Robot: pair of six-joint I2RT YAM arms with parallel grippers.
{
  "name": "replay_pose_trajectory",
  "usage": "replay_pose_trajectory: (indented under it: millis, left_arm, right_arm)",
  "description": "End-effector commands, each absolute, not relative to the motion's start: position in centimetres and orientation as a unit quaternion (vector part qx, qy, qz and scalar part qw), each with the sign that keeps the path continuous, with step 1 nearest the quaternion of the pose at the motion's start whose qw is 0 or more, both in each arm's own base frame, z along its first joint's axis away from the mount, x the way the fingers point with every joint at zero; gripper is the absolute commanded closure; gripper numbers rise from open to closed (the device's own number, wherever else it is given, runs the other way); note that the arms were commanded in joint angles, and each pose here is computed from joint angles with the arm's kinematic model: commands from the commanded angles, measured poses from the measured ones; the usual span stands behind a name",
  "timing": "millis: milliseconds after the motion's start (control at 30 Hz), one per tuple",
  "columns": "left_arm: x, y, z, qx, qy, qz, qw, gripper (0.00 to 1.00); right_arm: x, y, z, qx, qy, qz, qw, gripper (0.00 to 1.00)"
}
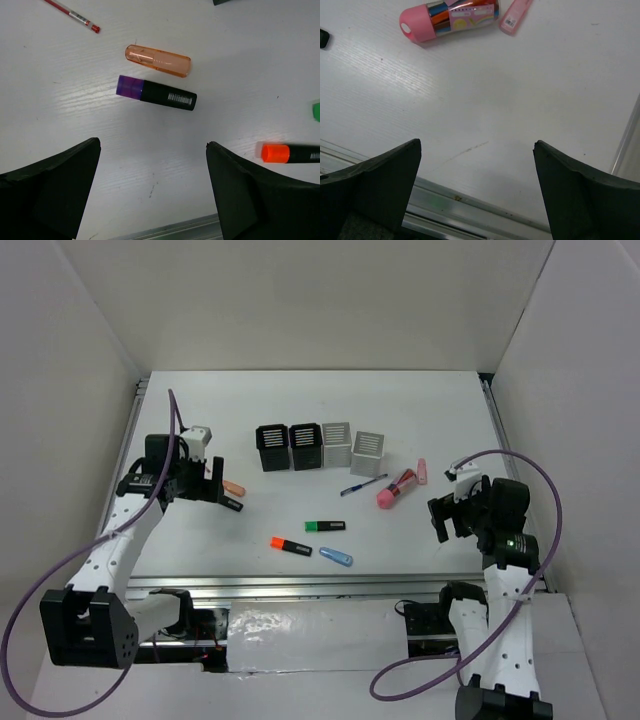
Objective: Sort the stationery into containers
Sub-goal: Pick up the stationery from the center of the board.
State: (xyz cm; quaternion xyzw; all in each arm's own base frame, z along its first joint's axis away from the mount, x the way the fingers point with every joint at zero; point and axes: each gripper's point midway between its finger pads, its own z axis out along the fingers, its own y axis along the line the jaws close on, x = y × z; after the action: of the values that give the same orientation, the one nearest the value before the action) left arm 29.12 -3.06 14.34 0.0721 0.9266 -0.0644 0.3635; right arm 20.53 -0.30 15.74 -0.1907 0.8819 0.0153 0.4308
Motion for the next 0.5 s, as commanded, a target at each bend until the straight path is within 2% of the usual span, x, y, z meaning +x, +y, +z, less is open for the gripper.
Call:
replay_pose_trajectory:
  millis: [0, 100, 233, 467]
  left_arm:
    - [29.9, -3.0, 15.4, 0.099, 0.922, -0.057, 0.369, 0.01]
    - [29.0, -4.8, 15.2, 0.177, 0.915, -0.104, 0.347, 0.01]
    - [28.8, -5.9, 15.8, 0.197, 0.906, -0.130, 0.352, 0.01]
    - [28.8, -6.8, 17.1, 0.214, 0.891, -0.154, 0.369, 0.01]
  right_arm:
    - [21.4, -0.2, 17.1, -0.232, 0.855, -0.001, 0.464, 0.00]
    - [21.2, -0.3, 16.7, -0.269, 0.864, 0.005, 0.425, 0.00]
    - [21.6, -0.2, 16.8, -0.293, 0.872, 0.024, 0.390, 0.00]
    - [22.3, 1.0, 17.8, -0.433, 0.819, 0.029, 0.375, 0.04]
